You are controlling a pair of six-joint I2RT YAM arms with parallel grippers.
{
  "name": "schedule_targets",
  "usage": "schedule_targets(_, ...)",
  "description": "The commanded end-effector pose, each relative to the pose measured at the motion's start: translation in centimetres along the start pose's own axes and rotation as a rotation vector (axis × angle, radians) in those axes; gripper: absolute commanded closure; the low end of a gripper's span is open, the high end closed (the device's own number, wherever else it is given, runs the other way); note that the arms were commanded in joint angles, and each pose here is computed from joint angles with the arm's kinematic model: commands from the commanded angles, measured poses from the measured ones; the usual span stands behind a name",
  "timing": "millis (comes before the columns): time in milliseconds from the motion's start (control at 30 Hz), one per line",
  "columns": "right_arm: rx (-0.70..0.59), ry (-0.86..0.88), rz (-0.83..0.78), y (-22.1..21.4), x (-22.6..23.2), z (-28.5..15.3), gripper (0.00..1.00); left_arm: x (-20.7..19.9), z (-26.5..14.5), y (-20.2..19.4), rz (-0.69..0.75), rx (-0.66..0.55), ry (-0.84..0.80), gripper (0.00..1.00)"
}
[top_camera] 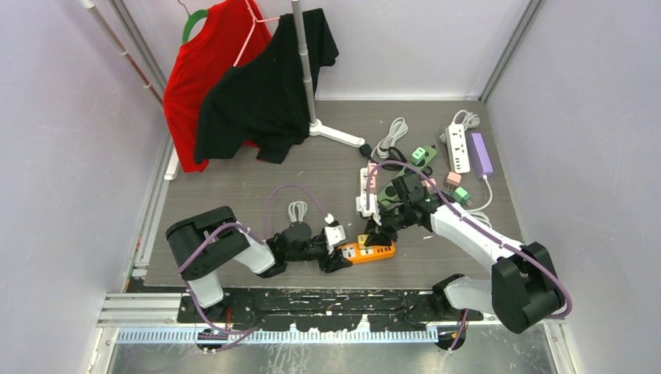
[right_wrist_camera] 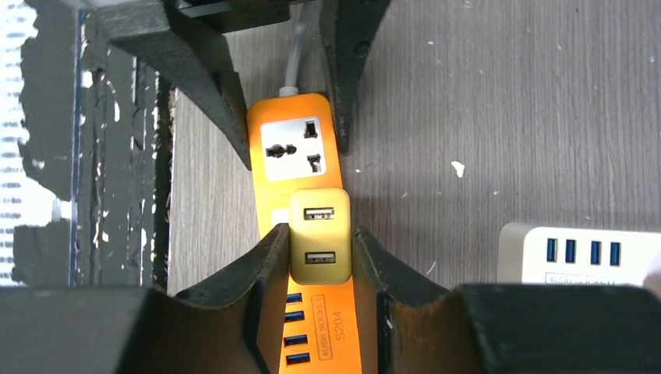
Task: Pull the plug off the socket
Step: Remove the plug from the socket.
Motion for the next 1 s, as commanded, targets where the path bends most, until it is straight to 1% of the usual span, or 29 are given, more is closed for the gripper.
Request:
schedule_targets(0, -0.082, 0.082, -0.144, 1.6, 1.5, -0.8, 0.99, 0.6, -0.2, -0.6, -0.027, 0.011, 0.039, 1.00)
schedule_targets(133, -0.163, 0.169, -0.157, 3.3, 3.0, 0.1, 0.98, 0.7, 0.2, -0.4, -0.036, 0.023, 0.042, 1.00)
schedule_targets(200, -0.203, 0.163, -0.110, 4.3, 2.6, 0.4, 0.98, 0.7, 0.5, -0.1, -0.043, 0.021, 0.040, 1.00)
schedule_targets(267, -0.175, 0.086, -0.060, 4.2, 1.0, 0.7, 0.98, 0.7, 0.7, -0.2, -0.046, 0.023, 0.038, 1.00)
schedule_targets(367, -0.140, -0.077, 0.022, 3.5, -2.3, 0.2, 0.99, 0.8, 0.7, -0.4, -0.048, 0.028, 0.042, 1.00)
schedule_targets(433, -0.124, -0.103, 0.049, 2.8, -2.7, -0.7, 0.99, 0.8, 0.5, -0.5, -0.046, 0.029, 0.045, 1.00)
schedule_targets(567, -0.118, -0.008, -0.076, 2.4, -0.5, -2.5, 0.99, 0.9, 0.0, -0.7, -0.039, 0.030, 0.058, 1.00)
schedule_targets(633, -0.149, 0.056, -0.128, 2.5, 1.1, -2.5, 0.99, 0.9, -0.2, -0.7, -0.036, 0.029, 0.061, 1.00)
schedule_targets(733, -0.188, 0.122, -0.163, 3.2, 2.5, -1.8, 0.99, 0.9, -0.1, -0.6, -0.037, 0.028, 0.059, 1.00)
schedule_targets(867, -0.189, 0.159, -0.163, 3.8, 2.9, -0.4, 0.99, 0.8, 0.3, -0.3, -0.049, 0.026, 0.048, 1.00)
schedule_targets(900, -0.199, 0.135, -0.160, 4.1, 2.2, -0.1, 0.99, 0.8, 0.5, -0.3, -0.053, 0.026, 0.045, 1.00)
schedule_targets(967, -0.201, 0.093, -0.097, 4.5, 1.2, 0.1, 0.99, 0.8, 0.6, -0.4, -0.059, 0.028, 0.043, 1.00)
Point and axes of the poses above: each gripper's point midway between its finger pads, its own z axis out along the fingers, its own x axis along the line the jaws close on, y = z × x, the point moved 2 cm from there along -z, back along the fingers, and after that the axes turned 11 degrees about -z, right-handed, at the moved point
